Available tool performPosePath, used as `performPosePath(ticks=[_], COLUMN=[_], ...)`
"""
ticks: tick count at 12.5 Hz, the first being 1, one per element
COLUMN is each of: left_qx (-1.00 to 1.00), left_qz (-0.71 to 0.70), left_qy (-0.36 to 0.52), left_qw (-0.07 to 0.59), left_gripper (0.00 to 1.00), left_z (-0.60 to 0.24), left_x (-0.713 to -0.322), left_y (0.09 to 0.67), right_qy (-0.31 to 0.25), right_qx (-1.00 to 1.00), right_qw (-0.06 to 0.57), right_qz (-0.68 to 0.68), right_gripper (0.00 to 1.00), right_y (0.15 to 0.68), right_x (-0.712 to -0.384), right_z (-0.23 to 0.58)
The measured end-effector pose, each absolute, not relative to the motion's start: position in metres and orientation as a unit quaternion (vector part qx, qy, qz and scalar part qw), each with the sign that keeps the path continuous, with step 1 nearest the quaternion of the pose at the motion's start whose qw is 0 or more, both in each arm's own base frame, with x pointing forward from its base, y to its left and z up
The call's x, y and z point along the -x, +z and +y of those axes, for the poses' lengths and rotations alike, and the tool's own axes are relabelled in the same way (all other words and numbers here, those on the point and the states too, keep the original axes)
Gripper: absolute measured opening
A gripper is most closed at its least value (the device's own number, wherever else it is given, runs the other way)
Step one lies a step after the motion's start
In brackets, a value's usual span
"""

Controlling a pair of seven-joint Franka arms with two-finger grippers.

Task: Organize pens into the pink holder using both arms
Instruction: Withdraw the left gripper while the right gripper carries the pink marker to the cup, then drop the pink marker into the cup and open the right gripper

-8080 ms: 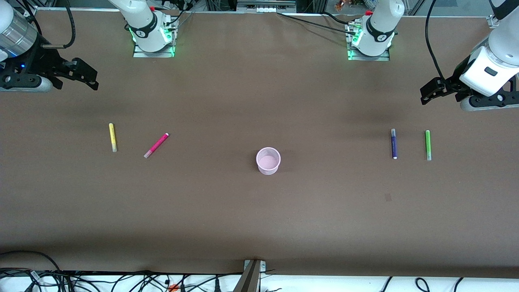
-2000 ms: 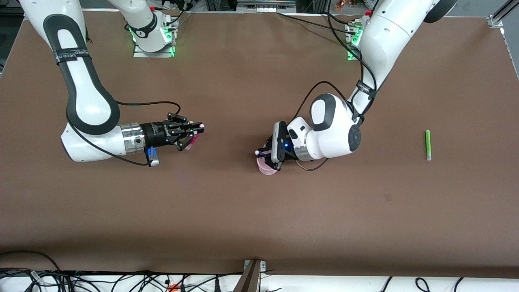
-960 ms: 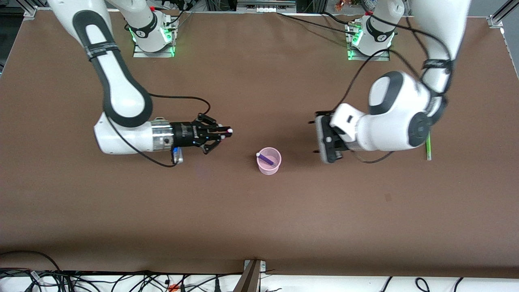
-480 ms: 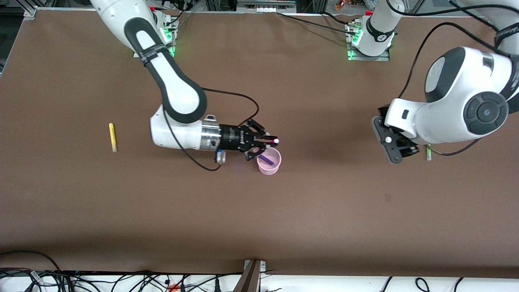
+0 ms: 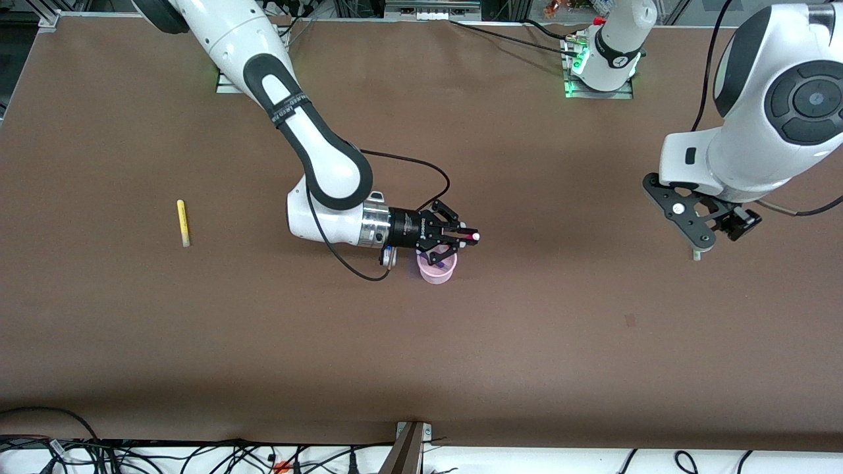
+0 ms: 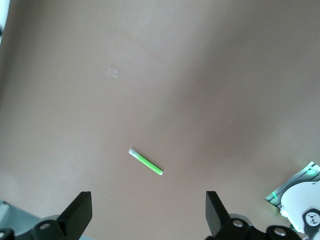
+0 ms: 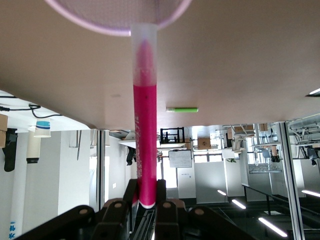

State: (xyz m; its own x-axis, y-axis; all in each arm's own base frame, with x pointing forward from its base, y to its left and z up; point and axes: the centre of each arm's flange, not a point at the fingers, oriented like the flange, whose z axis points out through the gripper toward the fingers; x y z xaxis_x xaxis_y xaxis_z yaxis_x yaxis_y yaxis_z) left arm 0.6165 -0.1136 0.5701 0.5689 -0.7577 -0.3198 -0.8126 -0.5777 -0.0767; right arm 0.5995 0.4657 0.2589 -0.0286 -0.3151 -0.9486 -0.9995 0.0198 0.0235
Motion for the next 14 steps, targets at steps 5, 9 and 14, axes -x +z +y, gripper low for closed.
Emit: performPosePath(ticks=[5, 9, 14], left_qx=[0.968, 0.993, 0.996], left_qz=[0.231, 0.106, 0.076], left_qy=[0.064, -0.015, -0.022], left_qw=[0.077, 0.048, 0.046], left_gripper=[1.00, 1.00, 1.00], left_z=[-0.071, 0.004, 0.006], left_x=[-0.589, -0.561, -0.553], left_y=[0.618, 0.628, 0.628], right_qy=[0.401, 0.371, 0.288], right_qx=[0.587, 0.617, 0.686], right_qw=[0.409, 0.434, 0.460], right_qz=[0.573, 0.542, 0.485], right_gripper=[0.18, 0.49, 1.00], right_y=[0.214, 0.215, 0.280], right_x=[-0.596, -0.604, -0.639], right_z=[0.462, 0.455, 0.427])
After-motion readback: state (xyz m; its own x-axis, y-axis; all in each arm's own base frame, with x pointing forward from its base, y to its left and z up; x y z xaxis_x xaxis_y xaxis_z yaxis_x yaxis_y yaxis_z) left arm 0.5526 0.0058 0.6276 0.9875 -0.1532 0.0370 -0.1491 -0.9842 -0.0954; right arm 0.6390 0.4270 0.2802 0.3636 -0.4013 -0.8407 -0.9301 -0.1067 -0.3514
